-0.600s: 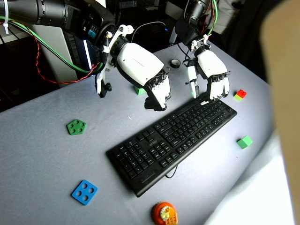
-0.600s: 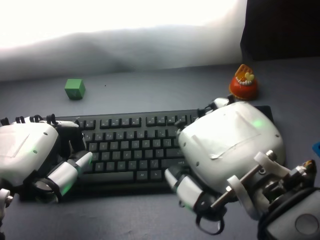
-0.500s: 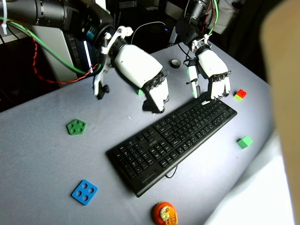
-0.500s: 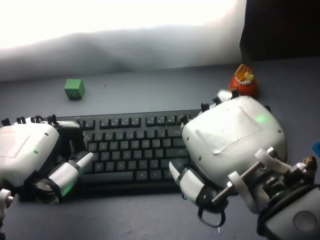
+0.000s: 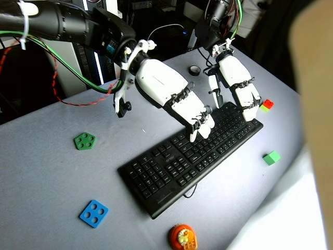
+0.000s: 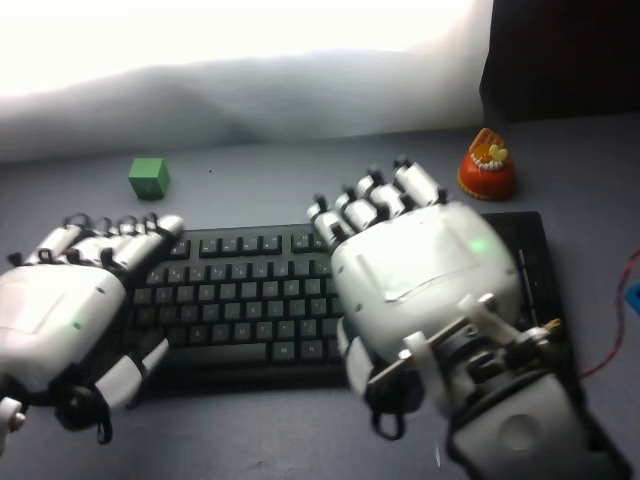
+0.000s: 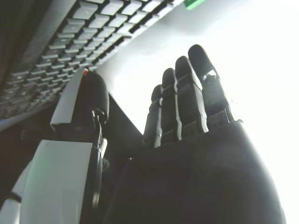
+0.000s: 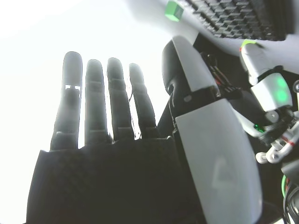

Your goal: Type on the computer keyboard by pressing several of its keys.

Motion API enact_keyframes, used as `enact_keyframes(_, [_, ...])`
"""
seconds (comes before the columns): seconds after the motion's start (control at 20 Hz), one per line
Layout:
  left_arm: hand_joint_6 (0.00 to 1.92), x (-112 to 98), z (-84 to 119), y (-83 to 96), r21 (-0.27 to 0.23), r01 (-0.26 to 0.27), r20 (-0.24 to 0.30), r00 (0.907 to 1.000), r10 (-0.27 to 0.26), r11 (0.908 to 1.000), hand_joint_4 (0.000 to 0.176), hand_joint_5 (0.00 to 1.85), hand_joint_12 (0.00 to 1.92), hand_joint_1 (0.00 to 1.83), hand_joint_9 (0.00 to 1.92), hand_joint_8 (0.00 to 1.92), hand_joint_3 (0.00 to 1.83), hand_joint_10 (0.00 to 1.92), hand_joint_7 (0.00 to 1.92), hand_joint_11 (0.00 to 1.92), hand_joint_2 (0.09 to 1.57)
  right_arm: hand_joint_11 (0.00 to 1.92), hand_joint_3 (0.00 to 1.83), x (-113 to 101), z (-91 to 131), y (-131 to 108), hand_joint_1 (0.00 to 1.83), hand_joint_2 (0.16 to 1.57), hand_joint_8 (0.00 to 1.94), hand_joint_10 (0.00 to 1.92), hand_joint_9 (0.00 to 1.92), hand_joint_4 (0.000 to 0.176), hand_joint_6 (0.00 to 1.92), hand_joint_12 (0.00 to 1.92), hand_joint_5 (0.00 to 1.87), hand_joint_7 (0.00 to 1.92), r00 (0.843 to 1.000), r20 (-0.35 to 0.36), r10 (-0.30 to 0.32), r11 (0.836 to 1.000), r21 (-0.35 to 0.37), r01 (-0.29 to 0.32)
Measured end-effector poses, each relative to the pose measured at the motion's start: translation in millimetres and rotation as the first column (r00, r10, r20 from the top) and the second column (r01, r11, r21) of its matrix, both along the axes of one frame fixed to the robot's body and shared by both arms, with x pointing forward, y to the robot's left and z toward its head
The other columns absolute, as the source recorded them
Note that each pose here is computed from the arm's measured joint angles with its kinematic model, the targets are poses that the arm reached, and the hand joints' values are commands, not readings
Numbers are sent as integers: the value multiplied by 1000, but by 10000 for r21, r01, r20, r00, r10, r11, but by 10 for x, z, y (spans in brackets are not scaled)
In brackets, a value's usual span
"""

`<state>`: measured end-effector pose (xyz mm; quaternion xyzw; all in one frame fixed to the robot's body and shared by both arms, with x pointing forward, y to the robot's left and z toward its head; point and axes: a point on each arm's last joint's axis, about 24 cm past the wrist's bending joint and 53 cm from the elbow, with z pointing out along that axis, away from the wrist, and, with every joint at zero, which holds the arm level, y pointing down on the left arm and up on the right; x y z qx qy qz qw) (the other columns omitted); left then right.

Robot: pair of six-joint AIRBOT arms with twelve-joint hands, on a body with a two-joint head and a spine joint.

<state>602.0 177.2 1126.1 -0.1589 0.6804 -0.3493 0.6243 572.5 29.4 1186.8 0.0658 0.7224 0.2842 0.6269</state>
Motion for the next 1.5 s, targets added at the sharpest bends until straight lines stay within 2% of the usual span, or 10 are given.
enact_keyframes(0.2, [22, -24, -97, -56, 379, 306, -278, 9992, -296, 9988, 12, 225, 1063, 976, 314, 13, 0, 41, 311, 0, 1338, 0, 0, 99, -75, 199, 980, 1284, 31, 828, 174, 0, 272, 1423, 303, 529, 10000, -95, 15, 9988, 486, -10])
enact_keyframes(0.3, [26, -28, -148, -103, 861, 567, -354, 9979, -538, 9947, 5, 255, 1106, 959, 337, 16, 0, 46, 342, 0, 1342, 0, 0, 203, -150, 306, 997, 1282, 39, 891, 169, 0, 306, 1447, 284, 544, 9999, -93, -127, 9987, 489, 132])
enact_keyframes(0.6, [14, -21, -196, -171, 1334, 847, -508, 9956, -786, 9874, 3, 264, 1113, 946, 337, 7, 2, 38, 354, 0, 1336, 0, 2, 347, -407, 588, 974, 1286, 57, 1051, 164, 0, 433, 1593, 194, 531, 9995, -197, -240, 9979, 595, 251])
enact_keyframes(0.8, [21, -6, -235, -157, 1537, 879, -603, 9950, -794, 9842, 3, 297, 1123, 1034, 350, 9, 0, 37, 375, 0, 1329, 0, 0, 453, -575, 703, 976, 1276, 122, 1134, 180, 0, 514, 1661, 175, 535, 9986, -435, -309, 9966, 750, 341])
enact_keyframes(1.0, [22, -7, -289, -186, 1650, 1064, -832, 9921, -937, 9805, 6, 309, 1120, 957, 351, 15, 3, 35, 366, 0, 1333, 0, 0, 459, -630, 803, 1010, 1262, 491, 1121, 152, 0, 593, 1646, 294, 396, 9986, -470, -223, 9955, 913, 266])
enact_keyframes(1.15, [95, -13, -315, -190, 1771, 1149, -941, 9906, -994, 9775, 0, 529, 1060, 964, 354, 15, 0, 32, 375, 0, 1336, 0, 1, 421, -658, 852, 1017, 1261, 440, 1001, 120, 0, 761, 1550, 344, 413, 9988, -467, -126, 9956, 924, 168])
enact_keyframes(1.25, [14, -9, -303, -178, 1789, 1125, -902, 9911, -976, 9774, 0, 356, 1078, 958, 414, 28, 3, 53, 434, 0, 1352, 0, 0, 401, -698, 871, 1020, 1244, 523, 1088, 266, 0, 589, 1612, 217, 522, 9979, -640, -107, 9954, 938, 167])
enact_keyframes(1.3, [2, -10, -303, -180, 1796, 1133, -900, 9911, -983, 9772, 0, 129, 1127, 933, 440, 20, 9, 58, 452, 0, 1380, 0, 4, 402, -701, 870, 988, 1269, 571, 1135, 189, 0, 534, 1662, 367, 429, 9978, -659, -118, 9954, 944, 180])
enact_keyframes(1.35, [2, -10, -307, -171, 1850, 1134, -908, 9910, -980, 9762, 0, 129, 1127, 933, 440, 20, 9, 58, 452, 0, 1380, 0, 4, 402, -700, 870, 988, 1269, 571, 1135, 189, 0, 534, 1662, 367, 429, 9978, -647, -113, 9954, 942, 174])
enact_keyframes(1.5, [80, -4, -293, -148, 1919, 1115, -879, 9915, -961, 9751, 0, 365, 1028, 877, 369, 0, 7, 22, 410, 0, 1395, 0, 2, 429, -704, 872, 959, 1280, 372, 978, 67, 0, 670, 1563, 471, 375, 9978, -643, -126, 9954, 943, 187])
